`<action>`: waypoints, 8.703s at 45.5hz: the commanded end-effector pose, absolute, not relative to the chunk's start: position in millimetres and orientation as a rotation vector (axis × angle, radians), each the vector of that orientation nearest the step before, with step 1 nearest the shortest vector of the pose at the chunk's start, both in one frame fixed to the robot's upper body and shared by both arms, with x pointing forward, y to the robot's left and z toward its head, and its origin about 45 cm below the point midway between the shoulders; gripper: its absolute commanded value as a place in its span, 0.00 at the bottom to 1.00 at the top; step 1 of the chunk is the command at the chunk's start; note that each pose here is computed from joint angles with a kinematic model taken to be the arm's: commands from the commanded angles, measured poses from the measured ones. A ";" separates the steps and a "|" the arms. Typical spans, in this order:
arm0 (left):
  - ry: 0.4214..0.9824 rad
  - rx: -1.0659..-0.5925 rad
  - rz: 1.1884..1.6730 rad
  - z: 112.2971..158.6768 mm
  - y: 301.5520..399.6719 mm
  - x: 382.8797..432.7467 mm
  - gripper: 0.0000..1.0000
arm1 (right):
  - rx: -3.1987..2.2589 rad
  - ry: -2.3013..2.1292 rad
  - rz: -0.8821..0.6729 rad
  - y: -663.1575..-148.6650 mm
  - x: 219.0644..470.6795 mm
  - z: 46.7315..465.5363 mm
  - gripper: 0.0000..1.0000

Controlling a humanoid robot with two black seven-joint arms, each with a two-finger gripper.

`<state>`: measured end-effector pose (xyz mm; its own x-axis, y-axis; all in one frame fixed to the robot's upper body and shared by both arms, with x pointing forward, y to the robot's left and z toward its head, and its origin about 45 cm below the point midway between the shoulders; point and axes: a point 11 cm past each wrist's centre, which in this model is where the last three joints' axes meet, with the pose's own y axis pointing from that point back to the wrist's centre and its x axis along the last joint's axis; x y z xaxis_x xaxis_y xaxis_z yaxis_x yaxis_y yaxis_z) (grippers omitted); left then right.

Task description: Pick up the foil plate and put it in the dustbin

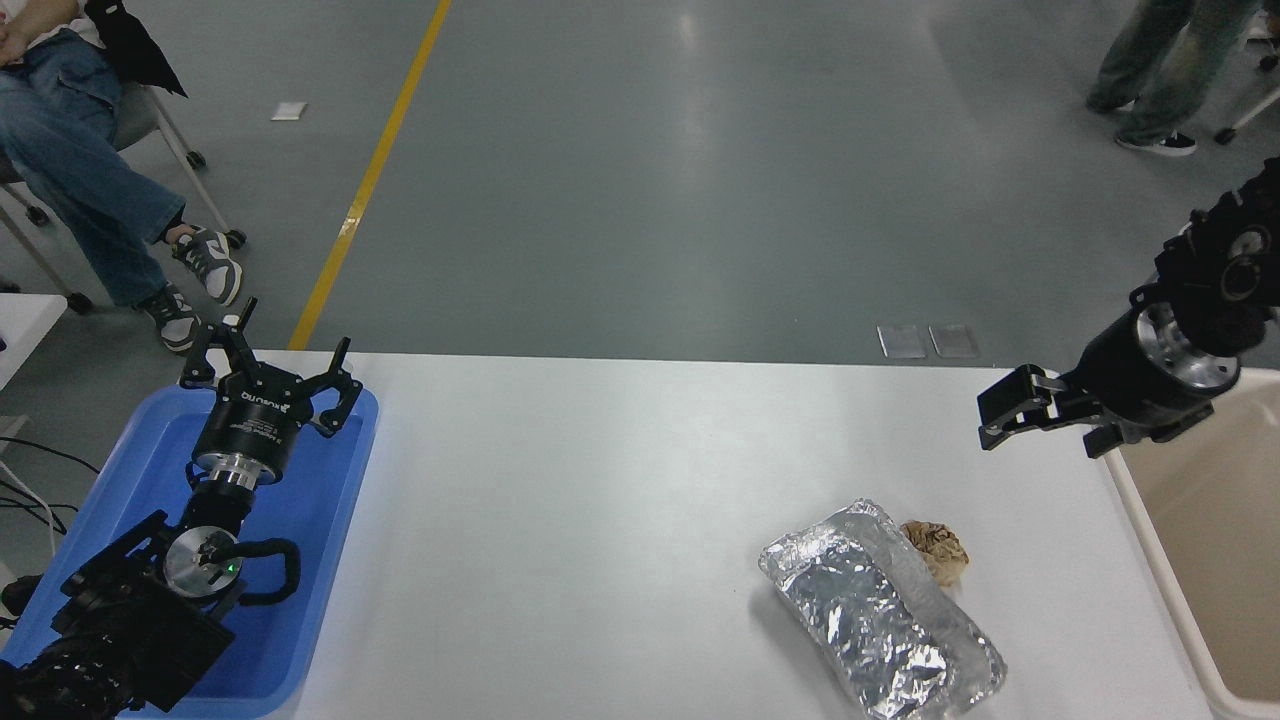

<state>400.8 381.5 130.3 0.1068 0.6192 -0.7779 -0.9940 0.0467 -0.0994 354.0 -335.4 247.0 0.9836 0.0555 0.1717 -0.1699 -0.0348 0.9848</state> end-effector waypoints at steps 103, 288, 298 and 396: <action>0.639 -0.749 1.367 130.0 380.8 400.8 1.00 | 1.613 0.130 0.466 -319.0 309.9 71.8 0.00; 0.638 -0.748 1.366 130.3 381.4 400.8 1.00 | 0.727 -1.411 0.184 -647.0 302.4 175.0 0.00; 0.638 -0.747 1.367 130.2 381.5 400.8 1.00 | 0.723 -1.449 0.061 -634.3 253.8 110.8 0.00; 0.640 -0.748 1.366 129.9 380.7 400.8 1.00 | 1.356 -1.284 0.361 -427.3 441.1 233.5 1.00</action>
<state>400.9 380.7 130.0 0.1073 0.6184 -0.7785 -0.9939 0.0481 -0.0988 438.9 -483.8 216.5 0.1805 -0.4574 0.8707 -0.7937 0.4550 0.4036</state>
